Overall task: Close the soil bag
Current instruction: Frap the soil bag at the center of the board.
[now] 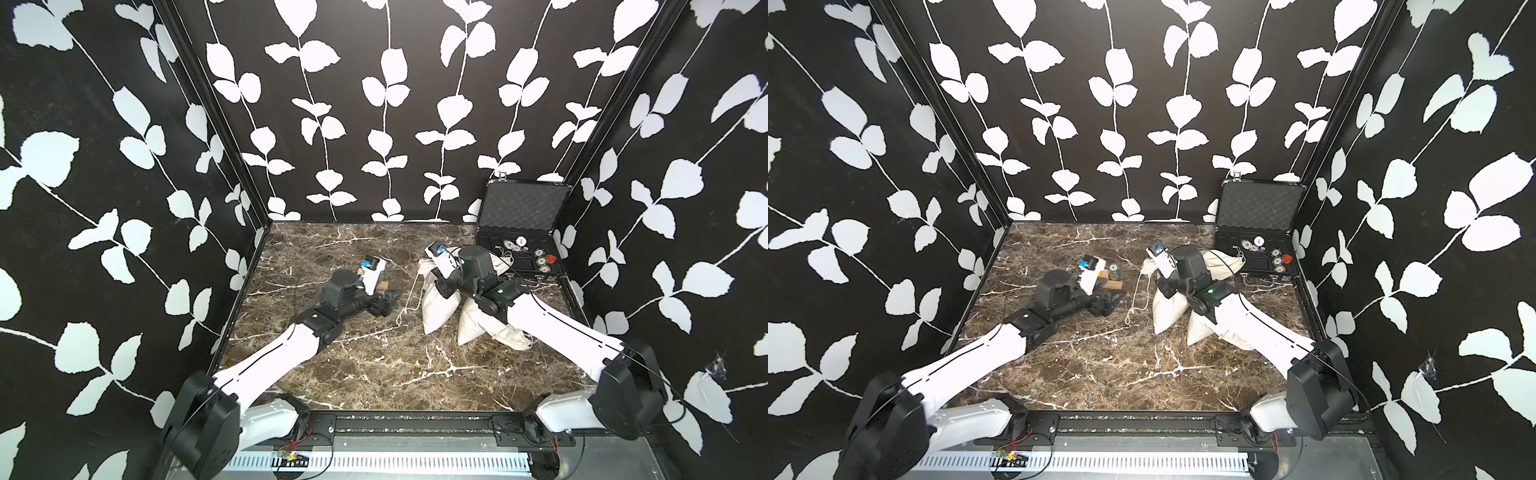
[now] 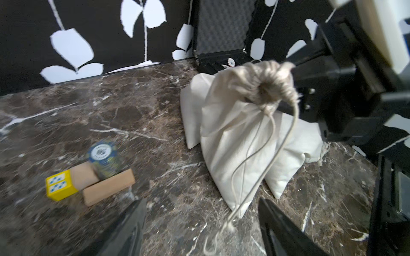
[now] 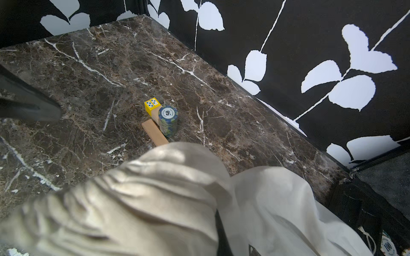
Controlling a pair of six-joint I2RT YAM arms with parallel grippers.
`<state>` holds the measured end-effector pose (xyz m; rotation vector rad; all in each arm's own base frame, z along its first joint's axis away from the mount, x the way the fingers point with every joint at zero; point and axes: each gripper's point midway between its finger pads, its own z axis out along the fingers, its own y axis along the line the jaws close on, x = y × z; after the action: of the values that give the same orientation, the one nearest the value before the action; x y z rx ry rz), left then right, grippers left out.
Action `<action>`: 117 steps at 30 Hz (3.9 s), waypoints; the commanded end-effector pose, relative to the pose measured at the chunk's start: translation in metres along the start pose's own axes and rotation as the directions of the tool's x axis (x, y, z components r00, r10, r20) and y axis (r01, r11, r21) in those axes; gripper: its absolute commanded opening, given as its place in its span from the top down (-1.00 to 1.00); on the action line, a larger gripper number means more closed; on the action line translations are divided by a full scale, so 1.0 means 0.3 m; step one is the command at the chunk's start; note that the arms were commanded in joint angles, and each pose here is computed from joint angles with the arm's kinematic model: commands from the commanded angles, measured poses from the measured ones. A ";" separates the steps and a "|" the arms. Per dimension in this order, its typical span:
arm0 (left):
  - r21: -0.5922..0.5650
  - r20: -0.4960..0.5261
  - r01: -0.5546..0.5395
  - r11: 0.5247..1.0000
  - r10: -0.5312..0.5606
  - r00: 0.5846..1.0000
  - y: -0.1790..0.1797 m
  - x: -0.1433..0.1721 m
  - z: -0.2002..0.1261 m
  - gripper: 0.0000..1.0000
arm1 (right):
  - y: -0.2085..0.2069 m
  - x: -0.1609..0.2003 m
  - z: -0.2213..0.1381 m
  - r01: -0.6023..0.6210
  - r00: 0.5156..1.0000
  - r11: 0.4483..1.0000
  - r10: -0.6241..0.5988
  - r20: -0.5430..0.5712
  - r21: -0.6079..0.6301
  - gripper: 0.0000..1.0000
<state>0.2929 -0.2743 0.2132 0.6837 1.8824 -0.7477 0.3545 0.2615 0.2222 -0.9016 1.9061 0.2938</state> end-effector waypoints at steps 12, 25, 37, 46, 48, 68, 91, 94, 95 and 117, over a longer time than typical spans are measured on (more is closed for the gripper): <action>0.043 0.172 -0.084 0.996 0.076 0.982 -0.110 -0.104 0.233 -0.30 | -0.024 -0.109 -0.033 -0.001 0.994 0.999 -0.002 0.107 0.036 0.91; -0.080 0.168 -0.055 0.995 0.068 0.984 -0.016 0.060 0.141 1.00 | -0.239 -0.056 -0.105 -0.175 0.981 0.951 0.147 0.122 0.256 0.88; -0.095 0.101 -0.096 0.991 0.105 0.989 -0.056 -0.300 -0.062 1.00 | -0.064 -0.149 -0.109 -0.032 0.965 0.999 0.036 0.260 -0.022 -0.10; -0.040 0.067 -0.091 0.995 0.094 0.993 -0.075 -0.430 -0.077 1.00 | 0.085 -0.335 -0.194 0.139 0.909 0.977 -0.060 0.412 -0.164 -0.44; -0.026 0.062 -0.101 0.995 0.103 0.993 -0.089 -0.448 -0.086 1.00 | 0.103 -0.364 -0.203 0.157 0.901 0.971 -0.066 0.428 -0.182 -0.44; 0.049 -0.135 -0.238 0.970 0.242 0.961 -0.151 -0.503 -0.211 1.00 | 0.164 -0.383 -0.169 0.165 0.919 0.955 -0.057 0.391 -0.248 -0.10; 0.065 0.076 -0.096 0.993 0.090 0.993 -0.139 -0.742 -0.399 1.00 | 0.036 -0.132 0.076 0.014 0.990 0.997 -0.004 0.141 -0.070 0.66; 0.039 0.145 -0.106 0.994 0.100 0.984 -0.138 -0.814 -0.474 1.00 | -0.073 0.111 0.140 -0.047 0.997 0.998 0.050 -0.062 0.050 0.66; 0.041 0.154 -0.107 0.993 0.099 0.983 -0.141 -0.829 -0.486 1.00 | -0.096 0.178 0.150 -0.044 0.992 0.995 0.053 -0.116 0.084 0.65; 0.248 0.069 0.063 0.967 -0.082 0.994 -0.153 -0.809 -0.288 1.00 | 0.133 -0.264 -0.100 0.068 0.939 0.988 -0.016 0.344 -0.137 -0.23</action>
<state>0.3088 -0.2725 0.3987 0.7087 2.0454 -0.9875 0.3344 0.3116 0.3080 -0.9257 1.5100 0.5171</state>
